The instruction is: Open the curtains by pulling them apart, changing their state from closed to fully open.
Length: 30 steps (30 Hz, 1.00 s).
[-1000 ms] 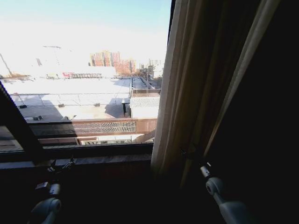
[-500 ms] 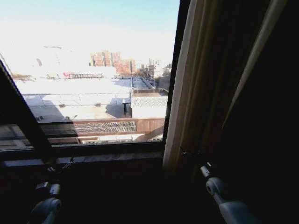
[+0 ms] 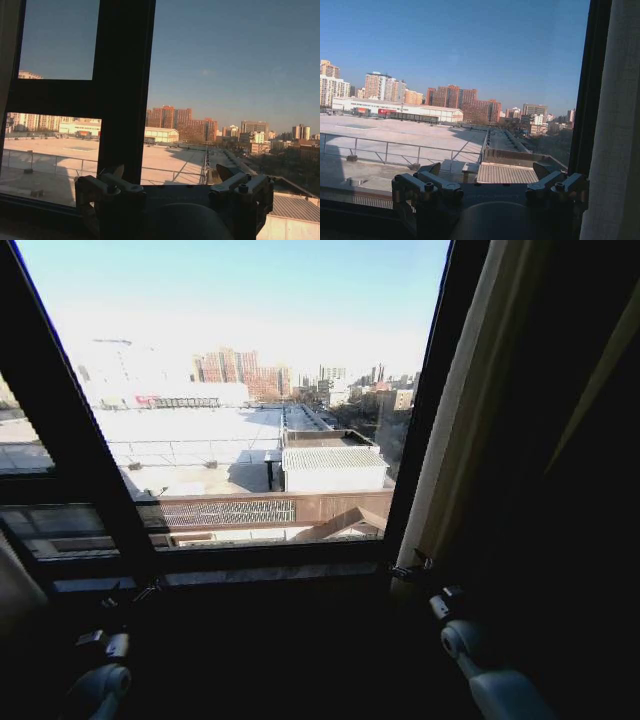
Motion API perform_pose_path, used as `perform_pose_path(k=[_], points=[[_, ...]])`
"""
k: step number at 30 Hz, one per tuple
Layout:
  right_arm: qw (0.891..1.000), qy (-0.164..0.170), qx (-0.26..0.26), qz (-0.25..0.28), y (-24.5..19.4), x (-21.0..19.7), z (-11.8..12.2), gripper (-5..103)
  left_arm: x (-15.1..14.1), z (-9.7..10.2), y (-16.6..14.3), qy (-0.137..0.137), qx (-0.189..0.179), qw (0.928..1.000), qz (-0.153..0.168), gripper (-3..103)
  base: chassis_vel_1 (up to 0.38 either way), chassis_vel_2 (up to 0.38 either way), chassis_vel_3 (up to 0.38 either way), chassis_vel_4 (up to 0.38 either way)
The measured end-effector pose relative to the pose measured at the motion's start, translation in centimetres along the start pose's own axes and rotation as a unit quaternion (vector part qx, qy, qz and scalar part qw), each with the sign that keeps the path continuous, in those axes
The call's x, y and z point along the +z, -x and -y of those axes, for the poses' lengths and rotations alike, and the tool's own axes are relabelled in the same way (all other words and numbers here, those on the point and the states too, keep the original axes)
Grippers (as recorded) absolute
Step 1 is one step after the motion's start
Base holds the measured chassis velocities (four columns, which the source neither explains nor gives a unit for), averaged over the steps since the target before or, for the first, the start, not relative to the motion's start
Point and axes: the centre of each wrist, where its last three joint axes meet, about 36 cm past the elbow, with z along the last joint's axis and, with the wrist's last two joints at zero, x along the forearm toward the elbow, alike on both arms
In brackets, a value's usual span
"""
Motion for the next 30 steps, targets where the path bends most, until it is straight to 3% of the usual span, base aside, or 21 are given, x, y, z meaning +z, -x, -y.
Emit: perform_pose_path(k=[30], points=[[1.000, 0.000, 0.000, 0.000, 0.00, 0.00, 0.00, 100, 0.00, 0.00, 0.00, 0.000, 0.000, 1.0000, 0.000, 100, 0.378, 0.336, -0.375, -0.333]])
